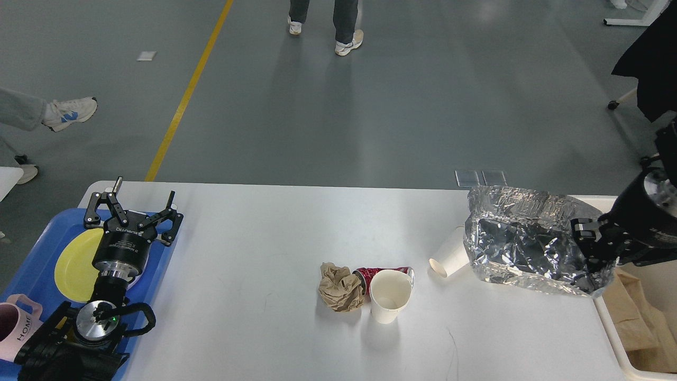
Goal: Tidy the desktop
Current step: 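Carry the foil wrapper into the white bin and release it, then raise the right gripper and move it toward the white paper cup, then grasp the lying white paper cup with the right gripper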
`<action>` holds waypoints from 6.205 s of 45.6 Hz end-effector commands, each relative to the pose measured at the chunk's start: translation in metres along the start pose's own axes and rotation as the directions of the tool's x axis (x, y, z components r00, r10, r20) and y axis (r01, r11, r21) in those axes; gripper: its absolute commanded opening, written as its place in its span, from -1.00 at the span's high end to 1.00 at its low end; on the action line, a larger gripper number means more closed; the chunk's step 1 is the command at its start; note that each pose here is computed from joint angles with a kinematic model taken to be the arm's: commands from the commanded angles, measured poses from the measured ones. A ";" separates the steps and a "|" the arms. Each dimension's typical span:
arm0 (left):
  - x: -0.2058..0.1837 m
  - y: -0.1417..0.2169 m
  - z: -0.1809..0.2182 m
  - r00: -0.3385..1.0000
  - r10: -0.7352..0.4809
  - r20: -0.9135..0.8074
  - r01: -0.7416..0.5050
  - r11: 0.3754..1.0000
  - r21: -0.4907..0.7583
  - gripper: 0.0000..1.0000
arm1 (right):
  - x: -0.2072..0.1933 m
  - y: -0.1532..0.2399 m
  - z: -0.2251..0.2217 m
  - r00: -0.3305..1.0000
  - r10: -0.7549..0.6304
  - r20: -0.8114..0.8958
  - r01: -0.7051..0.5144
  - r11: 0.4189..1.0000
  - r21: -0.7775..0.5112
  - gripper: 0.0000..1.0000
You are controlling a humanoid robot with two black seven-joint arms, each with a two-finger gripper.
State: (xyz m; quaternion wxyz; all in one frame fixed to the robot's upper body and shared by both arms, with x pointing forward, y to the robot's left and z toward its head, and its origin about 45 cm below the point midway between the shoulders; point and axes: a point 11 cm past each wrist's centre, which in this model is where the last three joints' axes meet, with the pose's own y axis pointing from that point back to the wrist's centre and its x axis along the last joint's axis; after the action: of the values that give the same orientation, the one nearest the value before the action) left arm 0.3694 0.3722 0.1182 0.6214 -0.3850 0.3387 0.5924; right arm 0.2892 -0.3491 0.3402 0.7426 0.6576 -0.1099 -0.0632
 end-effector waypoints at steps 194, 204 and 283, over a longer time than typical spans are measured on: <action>0.000 0.000 0.001 1.000 0.000 0.001 0.000 1.000 0.000 -0.93 | -0.017 0.063 -0.092 0.941 0.007 -0.339 0.006 0.999 0.040 -1.00; 0.000 0.000 0.000 1.000 0.000 0.000 0.000 1.000 0.000 -0.93 | -0.018 0.060 -0.090 0.937 -0.006 -0.349 0.031 0.997 0.065 -1.00; 0.000 0.001 -0.001 1.000 0.000 0.000 0.000 1.000 0.002 -0.93 | 0.114 -0.263 -0.074 0.784 0.620 0.035 -0.620 0.778 0.100 -0.88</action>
State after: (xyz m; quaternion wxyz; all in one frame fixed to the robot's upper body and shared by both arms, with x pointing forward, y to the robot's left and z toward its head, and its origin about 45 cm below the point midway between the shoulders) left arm 0.3688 0.3719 0.1175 0.6218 -0.3843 0.3393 0.5921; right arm 0.4392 -0.3428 0.0946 0.6895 0.6259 -0.3154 0.1825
